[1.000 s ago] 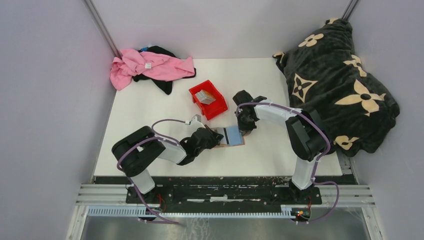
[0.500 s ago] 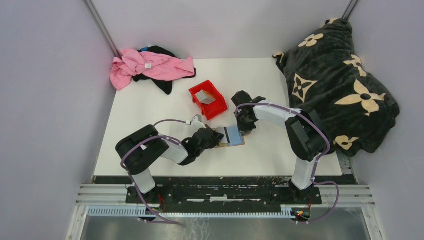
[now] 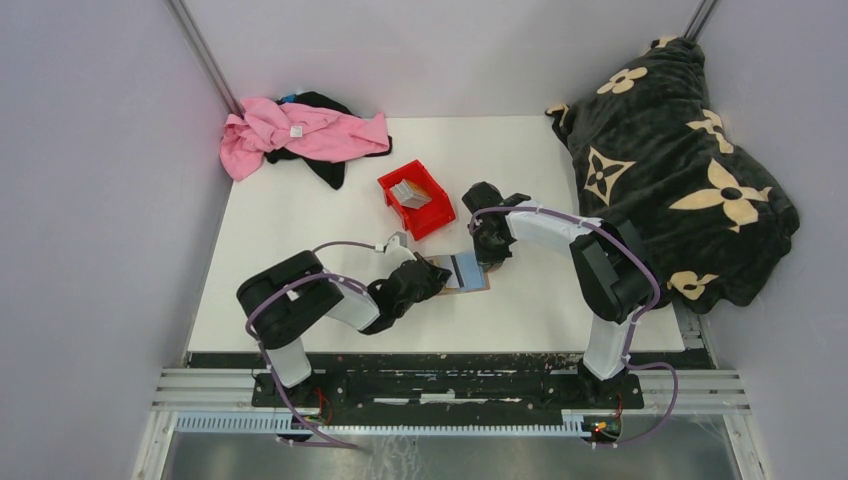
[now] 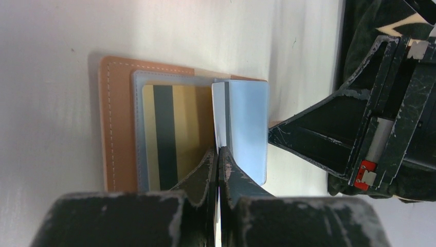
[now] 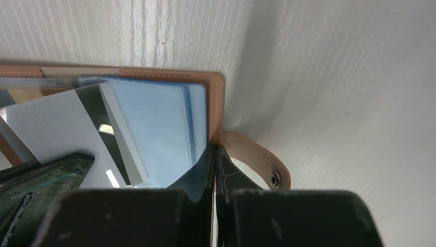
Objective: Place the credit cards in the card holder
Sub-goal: Insert the credit card into the card holder.
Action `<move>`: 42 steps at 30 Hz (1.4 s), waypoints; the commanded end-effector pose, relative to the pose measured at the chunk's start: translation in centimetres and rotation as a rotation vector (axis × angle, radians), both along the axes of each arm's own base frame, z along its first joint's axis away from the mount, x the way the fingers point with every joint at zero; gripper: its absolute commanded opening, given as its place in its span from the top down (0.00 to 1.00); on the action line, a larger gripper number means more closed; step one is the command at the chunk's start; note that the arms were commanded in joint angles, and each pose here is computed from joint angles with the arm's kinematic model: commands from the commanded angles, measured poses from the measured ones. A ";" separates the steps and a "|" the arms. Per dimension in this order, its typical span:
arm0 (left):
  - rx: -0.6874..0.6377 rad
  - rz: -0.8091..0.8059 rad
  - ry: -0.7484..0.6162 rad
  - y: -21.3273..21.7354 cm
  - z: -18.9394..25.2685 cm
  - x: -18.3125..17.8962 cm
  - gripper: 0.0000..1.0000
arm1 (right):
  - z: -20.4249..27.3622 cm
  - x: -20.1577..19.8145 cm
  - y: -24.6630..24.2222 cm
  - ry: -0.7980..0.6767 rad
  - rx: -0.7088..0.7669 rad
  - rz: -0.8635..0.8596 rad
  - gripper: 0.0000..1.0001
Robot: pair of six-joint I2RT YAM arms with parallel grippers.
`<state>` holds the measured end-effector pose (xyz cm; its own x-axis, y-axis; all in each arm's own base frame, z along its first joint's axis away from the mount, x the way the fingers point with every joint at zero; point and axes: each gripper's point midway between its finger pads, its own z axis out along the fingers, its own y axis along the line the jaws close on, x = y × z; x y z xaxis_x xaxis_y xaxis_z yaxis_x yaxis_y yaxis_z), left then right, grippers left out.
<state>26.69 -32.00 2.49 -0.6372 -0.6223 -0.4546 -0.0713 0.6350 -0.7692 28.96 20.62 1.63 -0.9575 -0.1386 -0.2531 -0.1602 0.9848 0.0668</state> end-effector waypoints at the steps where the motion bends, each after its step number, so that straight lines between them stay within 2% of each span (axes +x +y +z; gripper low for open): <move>1: 0.180 -0.068 0.136 1.9 -5.6 -3.9 0.97 | -0.6 -0.6 0.0 0.026 -0.026 0.012 0.99; 10: 0.187 -0.070 0.160 2.4 -6.3 -5.0 0.97 | -0.7 -0.5 0.3 0.028 -0.023 0.014 0.99; 16: 0.202 -0.112 0.163 0.9 -6.6 -4.6 0.96 | -0.8 -0.7 0.4 0.034 -0.025 0.020 0.99; 18: 0.223 -0.130 0.177 0.6 -6.9 -4.7 0.91 | -0.8 -0.7 0.5 0.034 -0.025 0.023 0.99; 28: 0.309 -0.157 0.240 1.5 -7.6 -5.7 0.55 | -0.6 -0.6 0.5 0.027 -0.030 0.028 0.99; 36: 0.405 -0.096 0.229 4.4 -6.0 -5.8 0.47 | -0.3 -0.3 0.7 0.018 -0.027 0.027 0.99; 42: 0.447 -0.101 0.185 4.3 -4.0 -4.9 0.46 | -0.2 -0.4 0.6 0.016 -0.025 0.026 0.99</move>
